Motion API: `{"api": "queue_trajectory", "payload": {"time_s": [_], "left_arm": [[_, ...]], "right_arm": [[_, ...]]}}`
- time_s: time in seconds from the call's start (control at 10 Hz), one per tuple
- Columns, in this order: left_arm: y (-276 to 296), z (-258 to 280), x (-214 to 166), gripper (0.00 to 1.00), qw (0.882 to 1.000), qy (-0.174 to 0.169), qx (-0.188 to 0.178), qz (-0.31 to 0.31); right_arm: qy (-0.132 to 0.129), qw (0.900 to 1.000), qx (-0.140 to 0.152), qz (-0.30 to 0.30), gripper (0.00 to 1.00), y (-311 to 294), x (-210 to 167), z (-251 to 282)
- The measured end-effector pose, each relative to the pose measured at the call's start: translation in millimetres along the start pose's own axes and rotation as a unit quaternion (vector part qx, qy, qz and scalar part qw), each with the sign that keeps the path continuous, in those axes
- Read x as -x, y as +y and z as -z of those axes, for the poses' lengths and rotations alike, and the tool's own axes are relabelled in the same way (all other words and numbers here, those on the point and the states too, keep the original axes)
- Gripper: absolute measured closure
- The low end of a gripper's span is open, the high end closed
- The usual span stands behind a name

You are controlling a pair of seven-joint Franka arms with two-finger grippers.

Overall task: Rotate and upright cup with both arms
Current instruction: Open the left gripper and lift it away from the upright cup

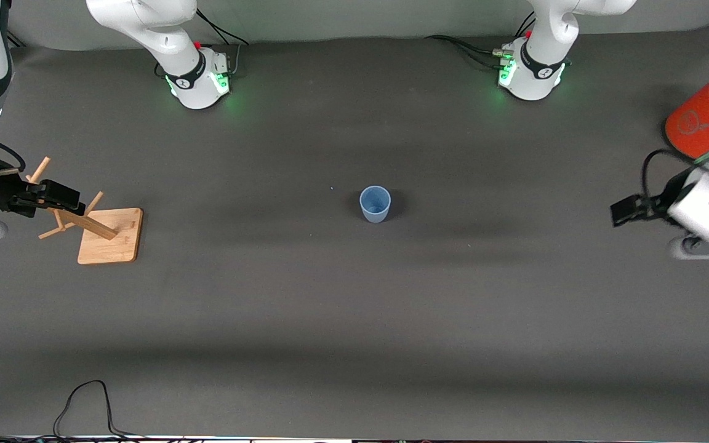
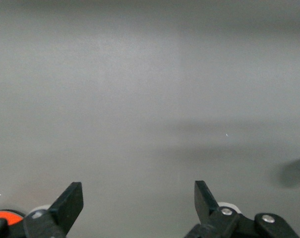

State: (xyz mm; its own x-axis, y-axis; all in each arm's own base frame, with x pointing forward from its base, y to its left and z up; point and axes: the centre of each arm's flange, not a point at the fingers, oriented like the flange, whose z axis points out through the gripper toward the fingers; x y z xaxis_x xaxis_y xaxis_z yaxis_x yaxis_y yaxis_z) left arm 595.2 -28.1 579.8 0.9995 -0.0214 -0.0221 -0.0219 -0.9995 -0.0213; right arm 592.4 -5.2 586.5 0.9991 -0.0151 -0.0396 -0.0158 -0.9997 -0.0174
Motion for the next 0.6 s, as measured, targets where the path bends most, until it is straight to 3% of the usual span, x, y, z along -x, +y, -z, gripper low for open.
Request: {"api": "queue_trajectory", "payload": {"time_s": [0.3,0.4,0.6], "left_arm": [[-13.7,9.7,68.8,0.00,0.999,0.046,0.012,-0.017],[-14.4,5.7,89.4,0.00,0.999,0.042,0.013,-0.023],[-11.9,5.6,95.5,0.00,0.999,0.022,-0.001,-0.030]], "right_arm": [[-0.008,1.000,0.000,0.002,0.00,0.0,4.2,2.1],[-0.008,1.000,0.000,0.002,0.00,0.0,4.5,2.4],[-0.008,1.000,0.000,0.002,0.00,0.0,4.5,2.5]]}}
